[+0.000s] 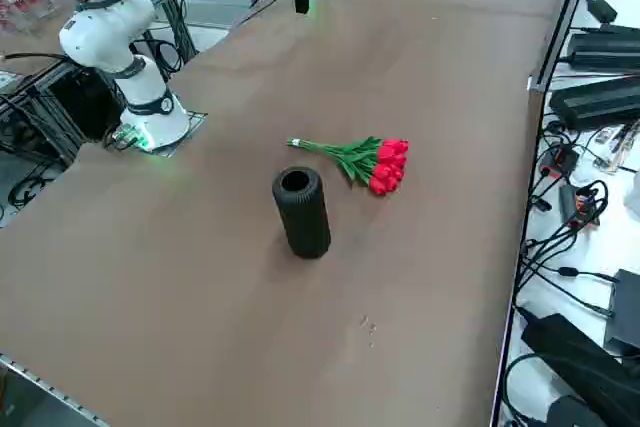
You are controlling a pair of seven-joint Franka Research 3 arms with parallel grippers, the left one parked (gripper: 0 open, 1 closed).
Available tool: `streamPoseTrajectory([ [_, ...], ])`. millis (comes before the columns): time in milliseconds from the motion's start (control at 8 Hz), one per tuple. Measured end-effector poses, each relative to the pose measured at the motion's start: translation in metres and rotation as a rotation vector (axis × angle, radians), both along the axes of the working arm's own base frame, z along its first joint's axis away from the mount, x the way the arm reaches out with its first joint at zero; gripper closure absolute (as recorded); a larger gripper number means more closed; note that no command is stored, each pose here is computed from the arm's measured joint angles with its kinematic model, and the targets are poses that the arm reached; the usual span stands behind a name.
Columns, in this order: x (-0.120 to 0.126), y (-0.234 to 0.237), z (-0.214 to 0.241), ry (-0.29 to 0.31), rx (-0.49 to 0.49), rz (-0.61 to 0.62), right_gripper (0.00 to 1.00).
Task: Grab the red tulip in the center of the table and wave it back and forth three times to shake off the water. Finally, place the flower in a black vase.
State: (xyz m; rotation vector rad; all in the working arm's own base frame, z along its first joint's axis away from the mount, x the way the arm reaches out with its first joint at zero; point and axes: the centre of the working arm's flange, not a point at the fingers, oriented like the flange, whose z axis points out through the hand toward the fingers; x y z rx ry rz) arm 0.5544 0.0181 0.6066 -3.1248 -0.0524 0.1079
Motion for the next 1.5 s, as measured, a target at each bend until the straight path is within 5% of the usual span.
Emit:
streamPoseTrajectory([
  [875,-0.002,0.0,-0.001,0.015,-0.003,0.001,0.0],
  [1250,-0.012,-0.003,-0.009,0.108,-0.006,-0.003,0.0],
  [1500,-0.024,-0.006,-0.04,0.312,-0.011,-0.005,0.0],
])
